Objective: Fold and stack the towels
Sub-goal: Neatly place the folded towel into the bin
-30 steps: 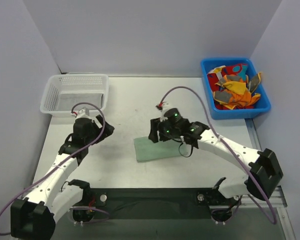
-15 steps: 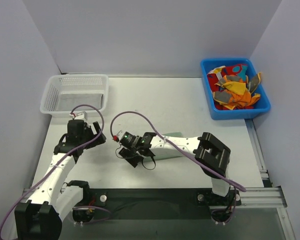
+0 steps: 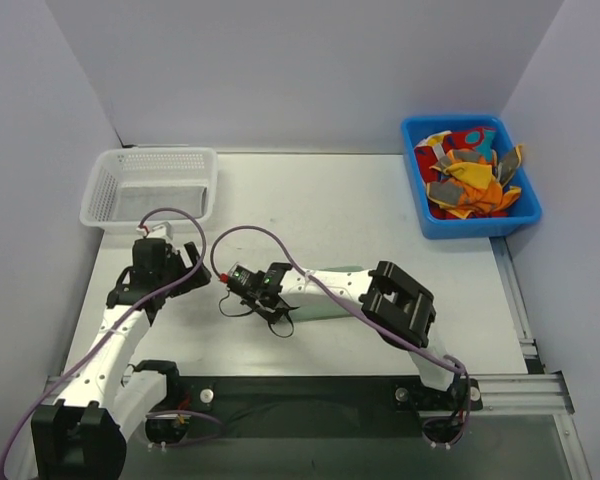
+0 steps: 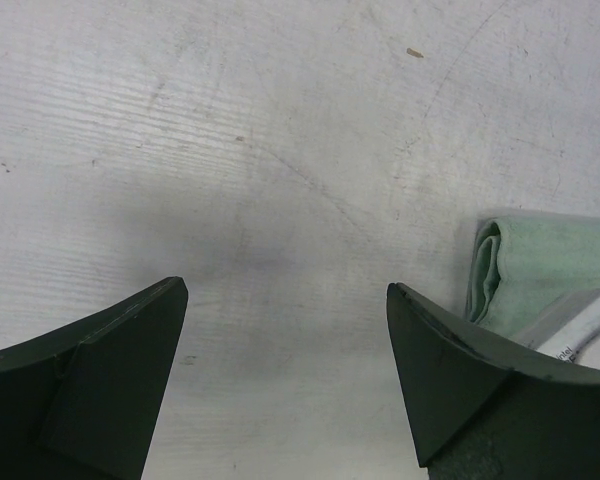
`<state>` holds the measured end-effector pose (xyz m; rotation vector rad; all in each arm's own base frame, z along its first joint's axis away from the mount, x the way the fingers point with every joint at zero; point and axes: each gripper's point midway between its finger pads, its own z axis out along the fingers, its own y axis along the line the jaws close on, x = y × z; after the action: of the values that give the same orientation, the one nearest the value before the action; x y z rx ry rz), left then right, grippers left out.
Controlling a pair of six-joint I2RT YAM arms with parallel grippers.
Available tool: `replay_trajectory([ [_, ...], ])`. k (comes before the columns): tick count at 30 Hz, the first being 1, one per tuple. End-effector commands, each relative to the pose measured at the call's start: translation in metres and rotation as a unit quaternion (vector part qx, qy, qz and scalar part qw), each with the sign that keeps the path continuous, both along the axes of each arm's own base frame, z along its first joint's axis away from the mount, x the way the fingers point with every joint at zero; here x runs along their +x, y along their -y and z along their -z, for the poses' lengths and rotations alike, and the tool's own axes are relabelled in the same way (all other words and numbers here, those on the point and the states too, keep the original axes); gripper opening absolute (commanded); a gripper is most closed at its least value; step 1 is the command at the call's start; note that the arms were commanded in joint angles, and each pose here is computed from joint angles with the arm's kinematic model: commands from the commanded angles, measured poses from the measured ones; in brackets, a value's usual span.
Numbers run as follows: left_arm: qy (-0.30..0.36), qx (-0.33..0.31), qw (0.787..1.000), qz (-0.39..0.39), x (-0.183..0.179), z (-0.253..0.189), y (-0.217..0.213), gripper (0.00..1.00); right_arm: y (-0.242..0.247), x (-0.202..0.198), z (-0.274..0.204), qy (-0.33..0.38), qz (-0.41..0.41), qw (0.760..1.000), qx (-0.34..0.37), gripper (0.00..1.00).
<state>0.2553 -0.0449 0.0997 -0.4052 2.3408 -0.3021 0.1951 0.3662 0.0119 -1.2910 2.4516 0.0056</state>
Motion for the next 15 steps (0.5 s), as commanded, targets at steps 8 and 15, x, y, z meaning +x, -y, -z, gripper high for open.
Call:
replay_trajectory([
  [8,0.013,-0.101,0.994,0.029,0.012,-0.011,0.035,0.93,0.010,0.002,-0.015,0.007,0.020,0.999,0.040,0.00],
  [15,-0.019,-0.203,0.979,0.033,0.009,0.004,0.077,0.95,-0.003,0.014,-0.053,0.004,0.051,0.968,0.246,0.00],
])
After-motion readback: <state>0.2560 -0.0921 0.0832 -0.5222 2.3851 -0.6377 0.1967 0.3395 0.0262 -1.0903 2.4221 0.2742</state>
